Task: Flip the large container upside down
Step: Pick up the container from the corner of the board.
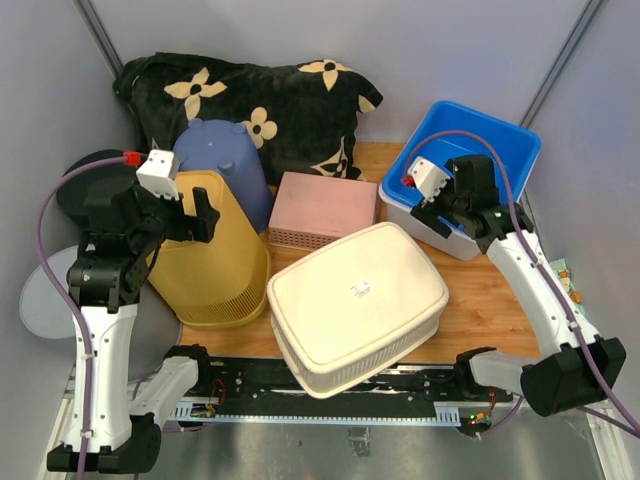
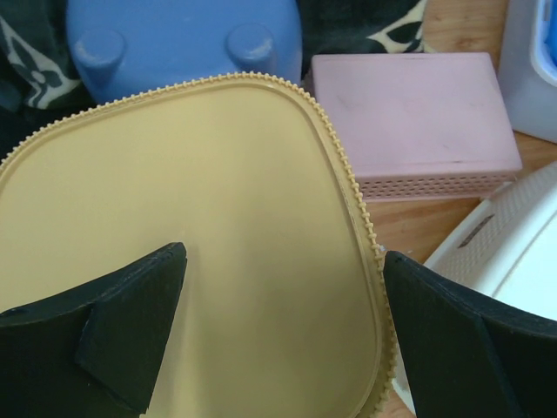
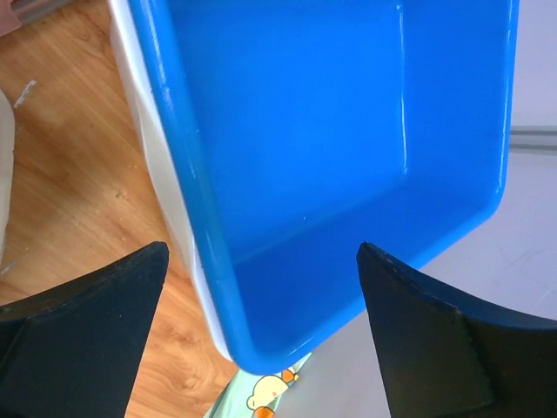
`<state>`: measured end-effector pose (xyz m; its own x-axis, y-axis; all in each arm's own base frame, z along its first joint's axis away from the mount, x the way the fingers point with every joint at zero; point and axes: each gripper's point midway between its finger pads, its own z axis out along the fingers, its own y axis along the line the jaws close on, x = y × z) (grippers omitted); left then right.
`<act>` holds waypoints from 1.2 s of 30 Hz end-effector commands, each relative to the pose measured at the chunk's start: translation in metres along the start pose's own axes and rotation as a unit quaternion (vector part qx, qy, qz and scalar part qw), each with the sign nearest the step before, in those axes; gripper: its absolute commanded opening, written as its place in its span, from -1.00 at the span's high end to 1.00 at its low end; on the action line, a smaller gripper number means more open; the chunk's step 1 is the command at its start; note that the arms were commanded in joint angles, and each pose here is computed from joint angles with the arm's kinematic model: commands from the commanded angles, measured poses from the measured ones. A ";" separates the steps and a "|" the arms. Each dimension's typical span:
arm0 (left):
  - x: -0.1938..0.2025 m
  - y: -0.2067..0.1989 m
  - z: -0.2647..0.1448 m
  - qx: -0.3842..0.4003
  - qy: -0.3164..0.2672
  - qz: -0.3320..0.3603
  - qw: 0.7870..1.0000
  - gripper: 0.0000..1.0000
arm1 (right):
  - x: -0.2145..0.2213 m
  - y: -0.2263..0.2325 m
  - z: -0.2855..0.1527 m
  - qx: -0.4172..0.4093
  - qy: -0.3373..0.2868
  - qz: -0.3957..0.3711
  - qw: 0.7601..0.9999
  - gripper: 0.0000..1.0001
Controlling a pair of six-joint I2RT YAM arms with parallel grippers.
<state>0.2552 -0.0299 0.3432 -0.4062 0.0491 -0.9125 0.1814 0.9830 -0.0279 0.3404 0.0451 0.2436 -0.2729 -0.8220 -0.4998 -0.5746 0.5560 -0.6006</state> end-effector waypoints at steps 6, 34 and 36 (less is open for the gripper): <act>0.075 0.013 0.008 -0.014 0.121 0.024 0.992 -0.98 | 0.002 0.009 0.023 -0.074 0.043 0.003 0.996 -0.86; 0.014 -0.012 -0.011 0.086 0.090 0.116 0.985 -0.98 | 0.049 0.066 0.039 -0.274 0.112 0.020 0.955 -0.85; 0.011 -0.024 -0.020 0.118 0.082 0.121 0.982 -0.98 | 0.051 0.066 0.043 -0.276 0.116 0.018 0.954 -0.84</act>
<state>0.2495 -0.0478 0.3465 -0.4370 0.2665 -0.8591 0.4227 0.9039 0.0654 0.3187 0.0512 0.1622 -0.4181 -0.8375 -0.3518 -0.8609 0.4889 -0.1409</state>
